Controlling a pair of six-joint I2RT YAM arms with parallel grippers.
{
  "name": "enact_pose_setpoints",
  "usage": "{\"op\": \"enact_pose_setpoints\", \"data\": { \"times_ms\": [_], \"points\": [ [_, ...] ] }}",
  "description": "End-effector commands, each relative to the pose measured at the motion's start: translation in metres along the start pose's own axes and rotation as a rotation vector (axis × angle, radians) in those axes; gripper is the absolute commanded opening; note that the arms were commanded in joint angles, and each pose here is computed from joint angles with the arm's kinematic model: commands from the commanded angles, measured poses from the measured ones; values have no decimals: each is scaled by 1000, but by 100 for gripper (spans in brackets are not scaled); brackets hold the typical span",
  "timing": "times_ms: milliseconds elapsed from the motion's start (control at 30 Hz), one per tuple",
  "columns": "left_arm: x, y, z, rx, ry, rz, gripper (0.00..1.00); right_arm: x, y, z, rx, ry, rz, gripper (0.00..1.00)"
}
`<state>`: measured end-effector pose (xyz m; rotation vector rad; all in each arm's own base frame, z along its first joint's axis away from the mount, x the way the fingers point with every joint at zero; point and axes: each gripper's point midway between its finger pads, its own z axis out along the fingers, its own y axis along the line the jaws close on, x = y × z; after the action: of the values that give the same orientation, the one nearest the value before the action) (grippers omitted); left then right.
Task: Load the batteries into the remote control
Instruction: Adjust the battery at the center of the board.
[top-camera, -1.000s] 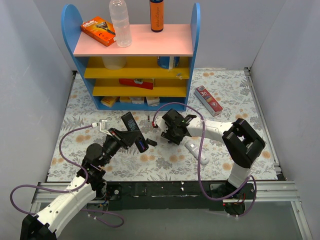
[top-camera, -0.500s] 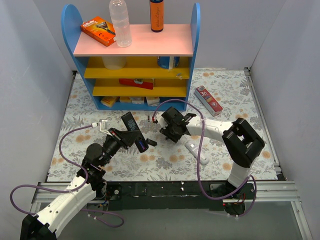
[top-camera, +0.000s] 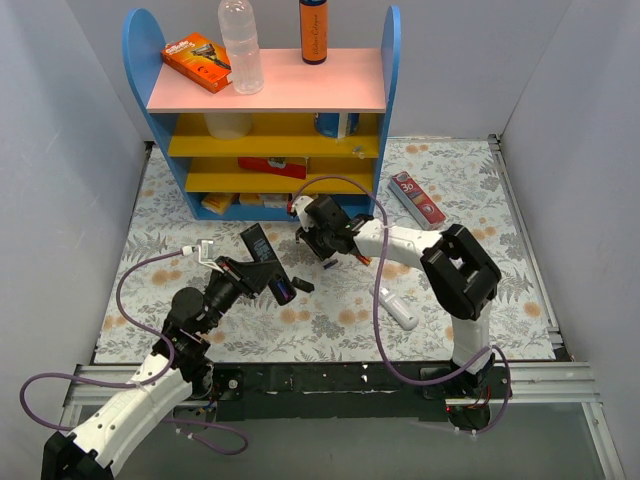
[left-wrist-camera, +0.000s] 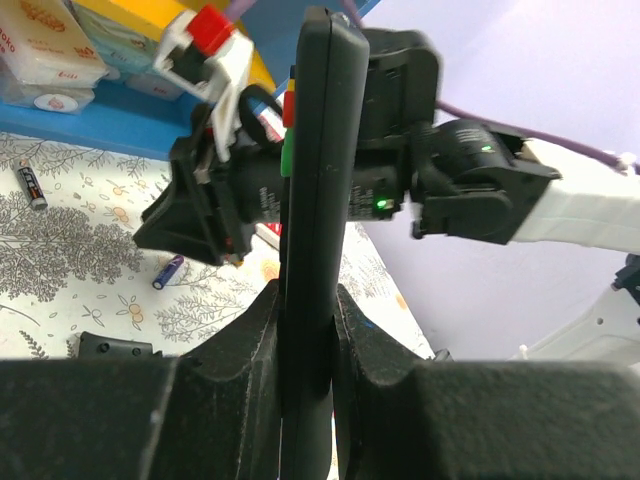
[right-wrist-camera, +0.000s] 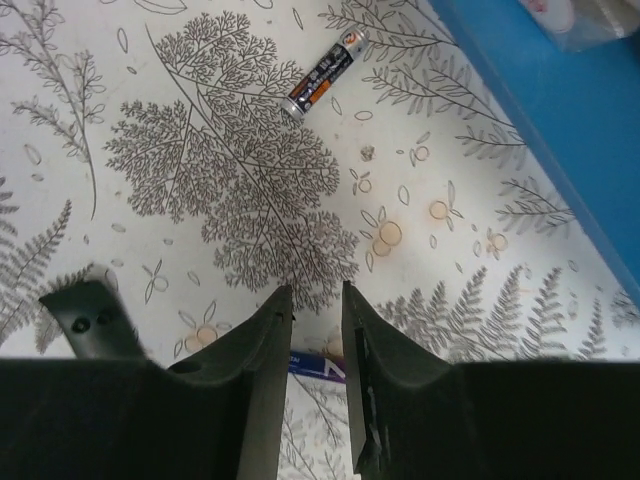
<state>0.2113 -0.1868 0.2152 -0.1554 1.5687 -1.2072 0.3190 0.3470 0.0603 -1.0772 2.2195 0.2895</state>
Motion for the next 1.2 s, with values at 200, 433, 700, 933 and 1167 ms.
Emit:
{"op": "enact_pose_setpoints", "data": {
  "times_ms": [200,433,700,933,1167],
  "points": [
    [-22,-19,-1,31,-60,26,0,16,3,30,-9,42,20,31],
    [-22,-18,-1,29,-63,27,0,41,7,17,-36,87,2,30],
    [-22,-19,-1,33,-64,23,0,47,5,4,-44,108,-69,30],
    [-22,-18,-1,30,-64,19,0,35,0,-11,-13,77,-45,31],
    [-22,-17,0,22,-66,11,0,26,-24,-48,197,29,318,58]
  ]
}}
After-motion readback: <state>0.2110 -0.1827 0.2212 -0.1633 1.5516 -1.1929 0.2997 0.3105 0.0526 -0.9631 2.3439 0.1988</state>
